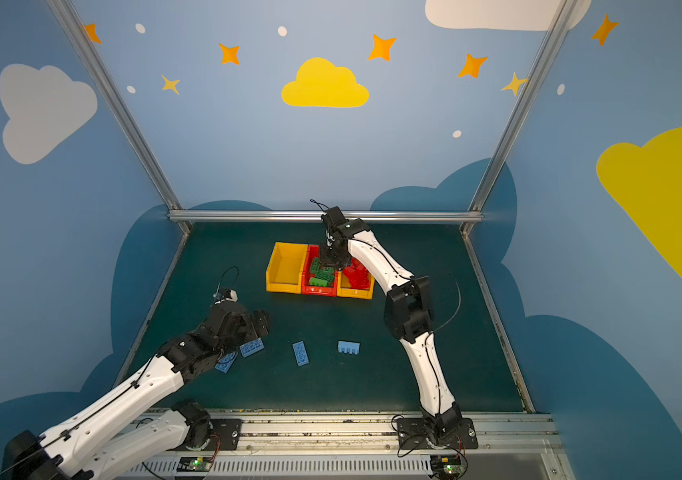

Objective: Sort the legos into containers by color
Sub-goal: 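Carry the green brick with the right gripper and drop it into the red bin, then grasp a blue brick with the left gripper while the right gripper withdraws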

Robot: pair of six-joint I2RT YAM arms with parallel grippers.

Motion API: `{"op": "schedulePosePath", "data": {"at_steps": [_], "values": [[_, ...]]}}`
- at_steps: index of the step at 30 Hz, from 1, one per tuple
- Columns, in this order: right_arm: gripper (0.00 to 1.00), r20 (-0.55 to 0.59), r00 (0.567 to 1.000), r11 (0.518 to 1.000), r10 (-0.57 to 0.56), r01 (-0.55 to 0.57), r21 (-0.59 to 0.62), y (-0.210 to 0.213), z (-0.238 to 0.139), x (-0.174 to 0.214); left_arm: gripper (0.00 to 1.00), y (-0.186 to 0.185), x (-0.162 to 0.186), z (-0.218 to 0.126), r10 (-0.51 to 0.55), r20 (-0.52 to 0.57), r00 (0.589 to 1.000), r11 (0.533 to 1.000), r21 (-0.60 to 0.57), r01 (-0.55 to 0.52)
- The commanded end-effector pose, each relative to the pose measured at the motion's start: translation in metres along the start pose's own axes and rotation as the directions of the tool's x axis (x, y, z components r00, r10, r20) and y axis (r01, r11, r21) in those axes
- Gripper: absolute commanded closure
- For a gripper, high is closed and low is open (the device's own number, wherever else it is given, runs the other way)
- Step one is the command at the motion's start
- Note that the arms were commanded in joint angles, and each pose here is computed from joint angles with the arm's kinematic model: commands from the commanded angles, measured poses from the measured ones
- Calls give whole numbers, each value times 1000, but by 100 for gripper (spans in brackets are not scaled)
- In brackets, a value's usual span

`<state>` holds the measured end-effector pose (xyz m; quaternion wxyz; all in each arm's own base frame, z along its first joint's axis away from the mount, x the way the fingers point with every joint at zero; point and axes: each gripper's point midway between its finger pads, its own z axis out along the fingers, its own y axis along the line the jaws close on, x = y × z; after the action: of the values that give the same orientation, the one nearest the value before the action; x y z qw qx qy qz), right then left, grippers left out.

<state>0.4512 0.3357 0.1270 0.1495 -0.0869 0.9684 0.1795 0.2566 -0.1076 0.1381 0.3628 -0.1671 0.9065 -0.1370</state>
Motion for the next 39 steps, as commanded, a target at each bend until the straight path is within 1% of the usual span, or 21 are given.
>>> {"op": "schedulePosePath", "data": {"at_steps": [1,2,4,5,6,8,9,12,16,20,25,31,35,39], "values": [[74,-62,998,999,-27,26,-20,4,7,6,0,12,5,3,1,-28,1000,999,-37,-2],[67,-57,998,999,-25,23,-35,6,10,3,0,14,4,3,-5,-33,999,999,-45,3],[41,-50,999,997,-19,16,-69,10,11,-2,0,15,3,3,-14,-36,999,999,-50,12],[31,-43,999,996,-21,17,-88,13,8,-3,0,16,3,4,-20,-40,999,998,-55,17],[26,-35,999,995,-27,23,-100,16,4,-5,0,16,3,3,-23,-43,999,998,-56,20],[22,-15,999,993,-44,42,-115,22,-6,-6,0,18,4,3,-34,-48,998,997,-70,30],[21,-10,999,992,-47,45,-117,22,-11,-5,0,19,5,4,-37,-54,998,996,-79,32],[20,1,998,991,-58,57,-124,24,-30,2,0,20,11,5,-54,-92,994,995,-94,46],[19,8,998,991,-56,57,-122,18,-52,24,0,12,20,4,-75,-153,985,996,-68,65],[17,17,998,993,-52,54,-110,4,-74,58,0,-1,27,-2,-60,-166,984,998,-35,55],[16,6,999,998,-46,46,-47,-27,-94,110,0,-21,45,-6,-12,-184,983,1000,-22,8],[6,24,1000,1000,-12,11,24,-66,-120,171,0,-48,80,5,19,-230,973,1000,-11,-22],[6,49,999,999,9,-11,46,-84,-135,201,0,-66,105,20,70,-288,955,997,-19,-79],[6,77,997,997,28,-34,71,-97,-150,219,1,-75,124,40,91,-366,926,989,-73,-126]]}}
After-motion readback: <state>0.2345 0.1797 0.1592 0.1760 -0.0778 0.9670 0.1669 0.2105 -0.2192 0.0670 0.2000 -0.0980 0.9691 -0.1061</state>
